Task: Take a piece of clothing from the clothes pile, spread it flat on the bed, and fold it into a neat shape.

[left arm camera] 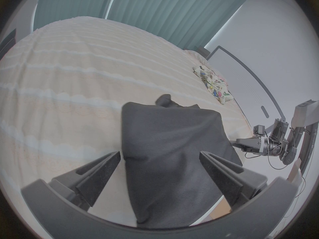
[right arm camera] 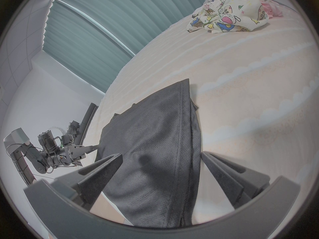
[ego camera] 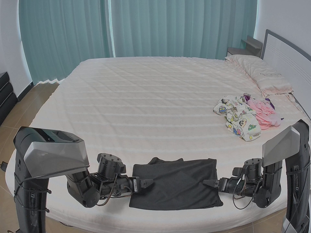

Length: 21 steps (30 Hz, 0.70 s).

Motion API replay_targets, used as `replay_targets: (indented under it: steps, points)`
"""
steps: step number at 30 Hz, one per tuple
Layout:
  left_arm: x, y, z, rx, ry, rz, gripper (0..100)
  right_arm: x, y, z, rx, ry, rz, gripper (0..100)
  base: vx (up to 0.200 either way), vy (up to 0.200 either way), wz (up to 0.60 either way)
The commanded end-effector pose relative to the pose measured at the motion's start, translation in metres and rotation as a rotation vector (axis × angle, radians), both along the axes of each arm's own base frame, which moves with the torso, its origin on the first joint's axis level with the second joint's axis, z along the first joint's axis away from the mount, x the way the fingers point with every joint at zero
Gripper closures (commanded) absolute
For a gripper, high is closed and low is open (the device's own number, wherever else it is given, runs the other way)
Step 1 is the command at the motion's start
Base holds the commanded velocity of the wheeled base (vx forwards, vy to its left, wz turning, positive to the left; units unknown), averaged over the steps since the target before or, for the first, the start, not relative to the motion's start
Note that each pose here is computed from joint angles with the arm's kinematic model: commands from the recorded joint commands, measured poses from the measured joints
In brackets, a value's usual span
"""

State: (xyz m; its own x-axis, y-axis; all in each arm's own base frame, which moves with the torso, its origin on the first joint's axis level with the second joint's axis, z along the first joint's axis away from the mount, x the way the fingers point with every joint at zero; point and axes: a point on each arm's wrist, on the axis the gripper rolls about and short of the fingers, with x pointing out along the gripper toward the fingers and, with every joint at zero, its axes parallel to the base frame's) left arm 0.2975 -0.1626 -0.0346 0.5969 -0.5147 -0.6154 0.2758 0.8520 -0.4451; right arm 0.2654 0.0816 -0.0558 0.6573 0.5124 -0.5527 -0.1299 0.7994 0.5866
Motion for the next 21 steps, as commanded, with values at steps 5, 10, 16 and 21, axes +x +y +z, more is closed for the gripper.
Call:
replay_targets:
  steps: [5,10,16,21]
  points:
    - [0.004,-0.005,-0.008,0.004,0.006,-0.012,0,0.000,0.000,-0.003,-0.002,0.009,0.002,0,0.000,0.000,0.00]
    - [0.005,-0.002,-0.015,0.043,-0.003,-0.027,0,0.000,0.001,-0.003,-0.002,0.009,0.002,0,0.000,0.000,0.00]
    - [0.006,-0.001,-0.020,0.063,-0.008,-0.035,0,0.000,0.001,-0.005,-0.004,0.014,0.002,0,0.000,0.000,0.00]
    - [0.010,-0.004,-0.018,0.056,-0.025,-0.036,0,0.000,0.001,-0.006,-0.002,0.015,0.002,0,0.000,0.000,0.00]
